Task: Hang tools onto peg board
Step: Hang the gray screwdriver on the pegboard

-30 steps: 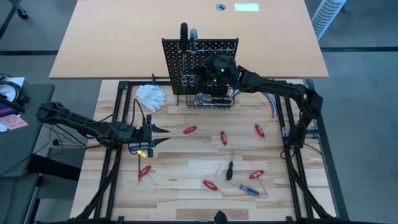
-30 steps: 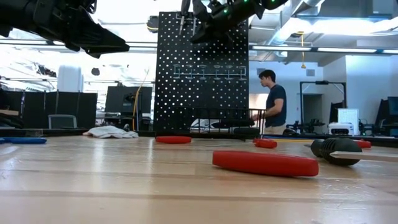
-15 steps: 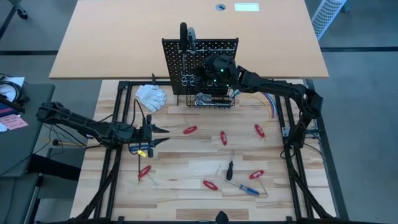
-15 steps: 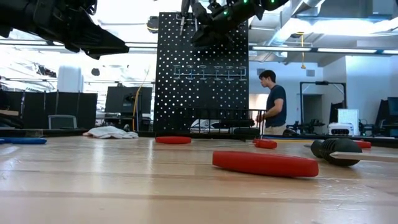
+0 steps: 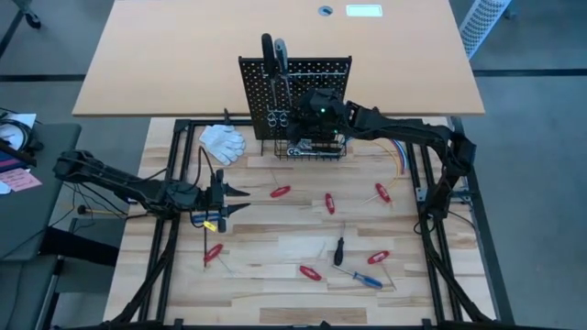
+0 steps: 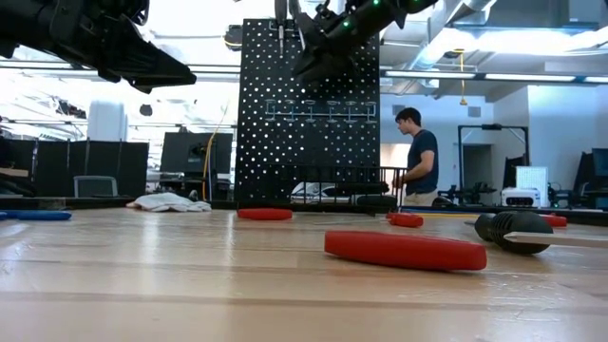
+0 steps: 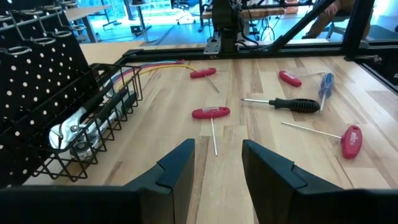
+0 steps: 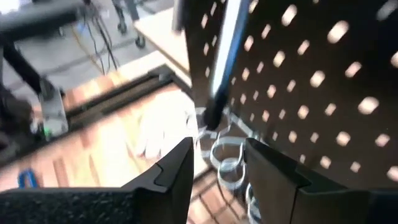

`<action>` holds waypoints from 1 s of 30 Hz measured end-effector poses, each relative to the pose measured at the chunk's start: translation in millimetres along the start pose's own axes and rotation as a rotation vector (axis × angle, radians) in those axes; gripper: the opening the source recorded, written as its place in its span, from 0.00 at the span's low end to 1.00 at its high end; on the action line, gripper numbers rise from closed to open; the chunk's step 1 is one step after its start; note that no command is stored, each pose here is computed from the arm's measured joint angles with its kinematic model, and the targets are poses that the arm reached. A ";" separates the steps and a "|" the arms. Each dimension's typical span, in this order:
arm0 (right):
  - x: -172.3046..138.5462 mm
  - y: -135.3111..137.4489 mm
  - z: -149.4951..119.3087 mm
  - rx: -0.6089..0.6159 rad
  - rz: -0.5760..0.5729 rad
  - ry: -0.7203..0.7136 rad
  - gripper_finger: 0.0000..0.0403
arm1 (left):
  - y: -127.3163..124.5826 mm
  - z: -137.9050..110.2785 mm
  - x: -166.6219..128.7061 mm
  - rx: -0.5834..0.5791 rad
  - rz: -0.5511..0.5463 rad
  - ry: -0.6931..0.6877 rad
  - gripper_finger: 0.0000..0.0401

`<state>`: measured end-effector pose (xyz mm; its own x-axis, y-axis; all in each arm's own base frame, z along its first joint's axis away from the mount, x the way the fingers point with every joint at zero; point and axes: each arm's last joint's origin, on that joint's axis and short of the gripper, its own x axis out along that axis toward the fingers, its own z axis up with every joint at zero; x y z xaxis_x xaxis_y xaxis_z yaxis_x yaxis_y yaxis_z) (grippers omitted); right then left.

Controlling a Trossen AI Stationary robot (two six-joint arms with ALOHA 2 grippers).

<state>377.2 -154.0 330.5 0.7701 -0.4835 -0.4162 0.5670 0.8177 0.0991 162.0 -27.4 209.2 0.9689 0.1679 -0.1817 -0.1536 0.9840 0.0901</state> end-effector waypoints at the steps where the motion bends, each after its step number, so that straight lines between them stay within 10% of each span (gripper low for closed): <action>1: -0.5 2.2 -2.3 -0.027 0.003 0.019 0.36 | 0.0 0.0 0.0 0.000 0.000 0.000 0.32; 10: -13.3 33.6 -16.4 -0.227 0.073 0.116 0.22 | 0.0 -0.1 0.0 -0.003 0.000 0.001 0.32; 18: -43.0 67.2 12.4 -0.408 -0.044 -0.199 0.02 | 0.0 -0.4 0.0 -0.005 0.000 0.004 0.32; 30: 7.0 17.3 6.4 -0.305 -0.277 -0.172 0.01 | 0.0 -1.2 0.0 -0.007 0.000 0.013 0.32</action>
<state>394.2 -145.2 335.1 0.6532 -0.7211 -0.2310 0.6665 0.6923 -0.2766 161.8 -27.3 208.0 0.9664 0.1685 -0.1940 -0.1550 0.9844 0.0831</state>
